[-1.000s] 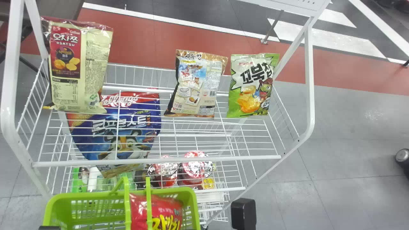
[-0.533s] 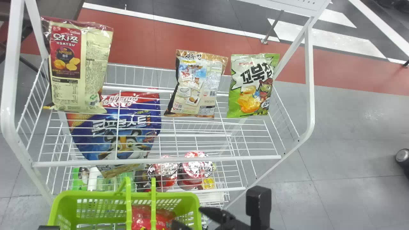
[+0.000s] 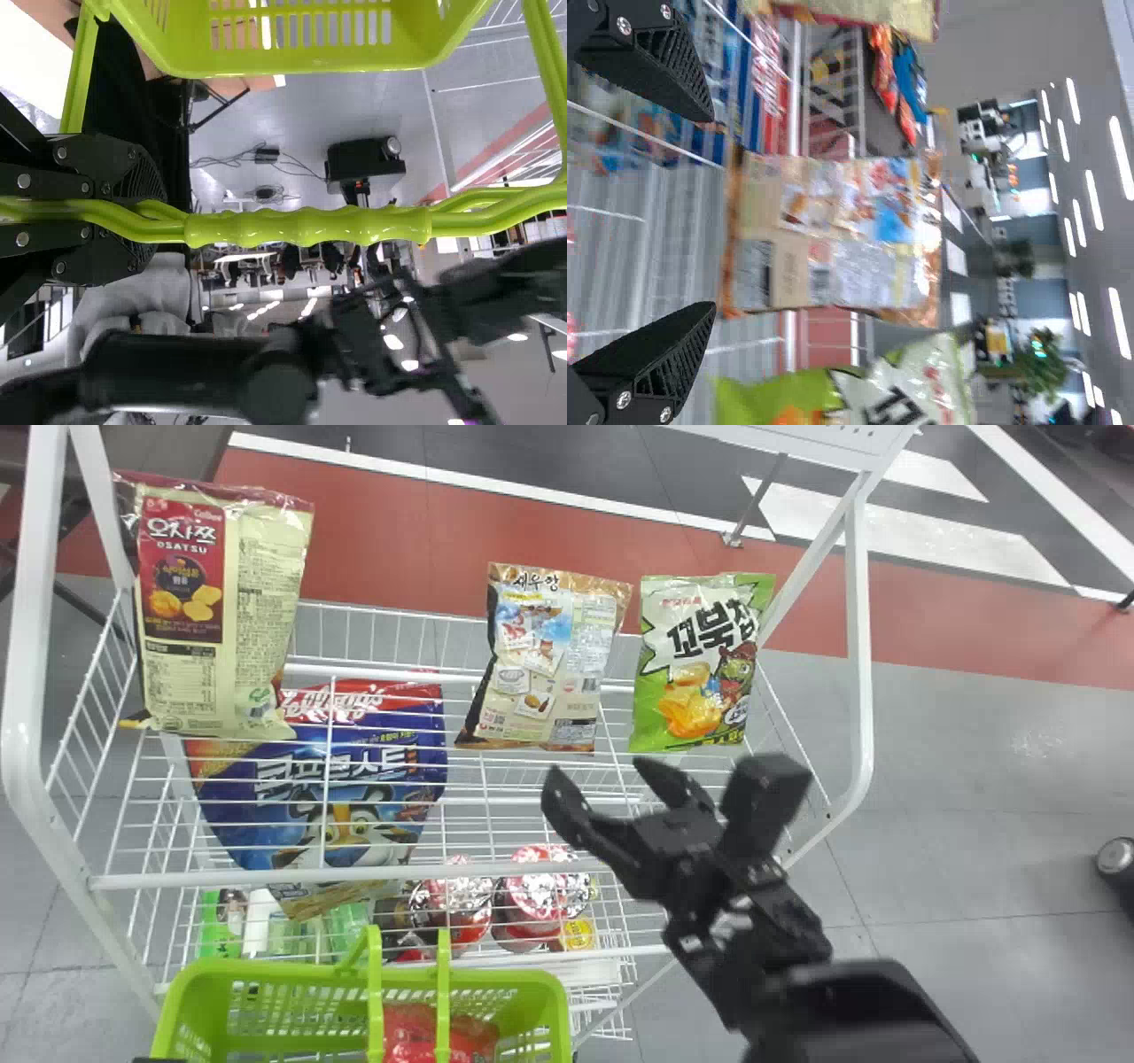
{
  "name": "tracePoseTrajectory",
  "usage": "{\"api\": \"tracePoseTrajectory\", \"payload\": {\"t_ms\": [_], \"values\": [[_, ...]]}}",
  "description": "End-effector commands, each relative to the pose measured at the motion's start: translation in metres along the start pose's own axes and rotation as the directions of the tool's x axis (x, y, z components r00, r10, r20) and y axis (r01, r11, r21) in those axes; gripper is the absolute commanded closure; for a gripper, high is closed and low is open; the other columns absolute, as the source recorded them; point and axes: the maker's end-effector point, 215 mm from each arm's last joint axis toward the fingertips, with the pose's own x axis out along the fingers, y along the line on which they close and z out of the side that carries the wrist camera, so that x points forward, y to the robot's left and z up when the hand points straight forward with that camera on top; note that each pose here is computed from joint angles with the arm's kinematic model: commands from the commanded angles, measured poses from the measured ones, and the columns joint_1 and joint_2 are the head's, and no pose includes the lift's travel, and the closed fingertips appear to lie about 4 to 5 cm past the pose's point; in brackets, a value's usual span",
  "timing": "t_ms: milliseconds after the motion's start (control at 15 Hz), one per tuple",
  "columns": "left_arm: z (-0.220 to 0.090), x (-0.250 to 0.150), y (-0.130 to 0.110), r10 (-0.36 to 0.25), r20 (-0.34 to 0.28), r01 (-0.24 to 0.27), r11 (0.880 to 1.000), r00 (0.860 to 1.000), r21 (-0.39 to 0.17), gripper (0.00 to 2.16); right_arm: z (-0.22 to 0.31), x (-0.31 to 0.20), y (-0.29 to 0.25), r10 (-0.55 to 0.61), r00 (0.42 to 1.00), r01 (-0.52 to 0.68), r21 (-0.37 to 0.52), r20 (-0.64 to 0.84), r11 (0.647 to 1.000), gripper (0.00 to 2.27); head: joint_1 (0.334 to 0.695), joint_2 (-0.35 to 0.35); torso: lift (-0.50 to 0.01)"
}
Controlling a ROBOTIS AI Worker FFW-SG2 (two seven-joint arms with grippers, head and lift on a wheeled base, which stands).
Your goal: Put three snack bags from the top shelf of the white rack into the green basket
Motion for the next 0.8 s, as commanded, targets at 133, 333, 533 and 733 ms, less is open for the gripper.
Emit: {"api": "tracePoseTrajectory", "payload": {"t_ms": [133,333,533,733], "values": [[-0.002,-0.004,0.001,0.007,-0.015,-0.007,1.0,1.0,-0.003,2.15,0.011,0.06,-0.004,-0.055,0.998,0.055,-0.045,-0.001,0.997,0.08,0.695,-0.35,0.0],[-0.001,-0.008,0.003,0.011,-0.02,-0.011,1.0,1.0,-0.004,2.15,0.007,0.092,-0.02,-0.111,0.994,0.109,-0.066,-0.018,0.992,0.09,0.695,-0.35,0.0],[-0.001,-0.01,0.005,0.017,-0.03,-0.017,1.0,0.999,-0.006,2.15,0.004,0.118,-0.036,-0.094,0.994,0.092,-0.04,-0.046,0.995,0.69,0.695,-0.35,0.0],[0.001,-0.011,0.006,0.022,-0.027,-0.022,1.0,0.999,-0.004,2.15,-0.009,0.114,-0.017,-0.014,0.997,0.012,-0.02,-0.077,1.0,2.02,0.695,-0.35,0.0]]}}
